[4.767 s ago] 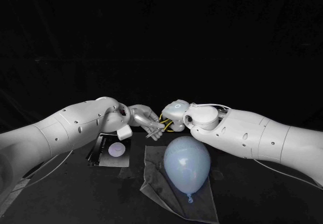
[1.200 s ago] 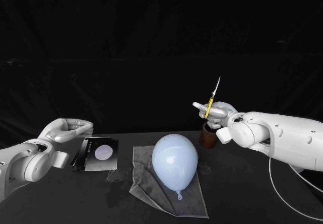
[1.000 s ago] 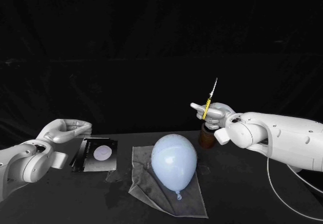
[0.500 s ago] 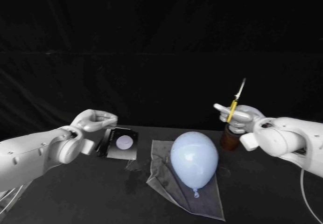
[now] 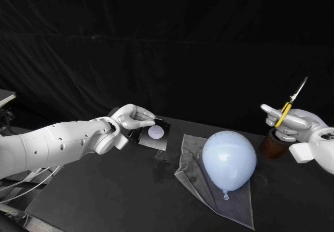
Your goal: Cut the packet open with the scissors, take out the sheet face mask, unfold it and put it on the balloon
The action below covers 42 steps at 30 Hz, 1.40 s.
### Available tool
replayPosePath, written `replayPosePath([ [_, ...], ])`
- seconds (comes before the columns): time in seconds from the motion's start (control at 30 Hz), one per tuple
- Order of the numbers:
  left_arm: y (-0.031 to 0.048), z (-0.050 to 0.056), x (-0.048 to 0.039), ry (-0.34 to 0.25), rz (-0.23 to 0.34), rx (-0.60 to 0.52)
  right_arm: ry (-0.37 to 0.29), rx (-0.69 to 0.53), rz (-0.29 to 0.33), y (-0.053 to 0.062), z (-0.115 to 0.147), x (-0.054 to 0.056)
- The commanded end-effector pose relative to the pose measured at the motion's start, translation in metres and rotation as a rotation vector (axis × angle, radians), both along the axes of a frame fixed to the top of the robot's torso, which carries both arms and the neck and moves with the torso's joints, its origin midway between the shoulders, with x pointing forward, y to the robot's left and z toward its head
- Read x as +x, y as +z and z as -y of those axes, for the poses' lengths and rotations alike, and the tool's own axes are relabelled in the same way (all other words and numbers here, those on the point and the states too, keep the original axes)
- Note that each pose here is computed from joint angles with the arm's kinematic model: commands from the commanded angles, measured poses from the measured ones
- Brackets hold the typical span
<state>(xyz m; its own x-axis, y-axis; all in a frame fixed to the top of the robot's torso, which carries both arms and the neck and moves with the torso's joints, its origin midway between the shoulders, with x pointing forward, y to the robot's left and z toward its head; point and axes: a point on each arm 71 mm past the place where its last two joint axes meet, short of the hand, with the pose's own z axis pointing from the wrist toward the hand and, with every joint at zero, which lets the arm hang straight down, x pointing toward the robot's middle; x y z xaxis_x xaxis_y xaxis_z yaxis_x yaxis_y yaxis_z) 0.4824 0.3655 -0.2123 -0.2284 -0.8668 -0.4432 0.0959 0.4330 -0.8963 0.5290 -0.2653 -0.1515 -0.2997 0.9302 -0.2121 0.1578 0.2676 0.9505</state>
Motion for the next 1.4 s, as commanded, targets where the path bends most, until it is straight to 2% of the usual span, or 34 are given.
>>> replayPosePath([
  [0.03,-0.0018,0.012,-0.0055,-0.105,0.099,0.181,0.028,-0.005,0.004,0.000,-0.002,0.000],
  [0.17,-0.0081,0.019,-0.0078,-0.163,0.135,0.301,0.028,0.002,-0.005,-0.002,-0.001,-0.001],
  [0.3,-0.0158,0.024,-0.0064,-0.216,0.128,0.403,0.017,0.029,-0.012,-0.003,-0.001,-0.001],
  [0.53,-0.0257,0.028,-0.0011,-0.250,0.132,0.538,-0.014,0.064,-0.011,-0.004,0.001,-0.001],
  [0.8,-0.0320,0.030,0.0073,-0.233,0.152,0.665,-0.034,0.078,-0.007,-0.003,0.004,-0.003],
  [0.97,-0.0351,0.031,0.0095,-0.235,0.148,0.742,-0.033,0.075,-0.005,-0.003,0.004,-0.005],
  [1.17,-0.0406,0.032,0.0119,-0.241,0.124,0.857,-0.030,0.067,0.002,-0.003,0.006,-0.006],
  [1.4,-0.0477,0.029,0.0172,-0.236,0.066,0.955,-0.018,0.063,0.005,-0.002,0.005,-0.008],
])
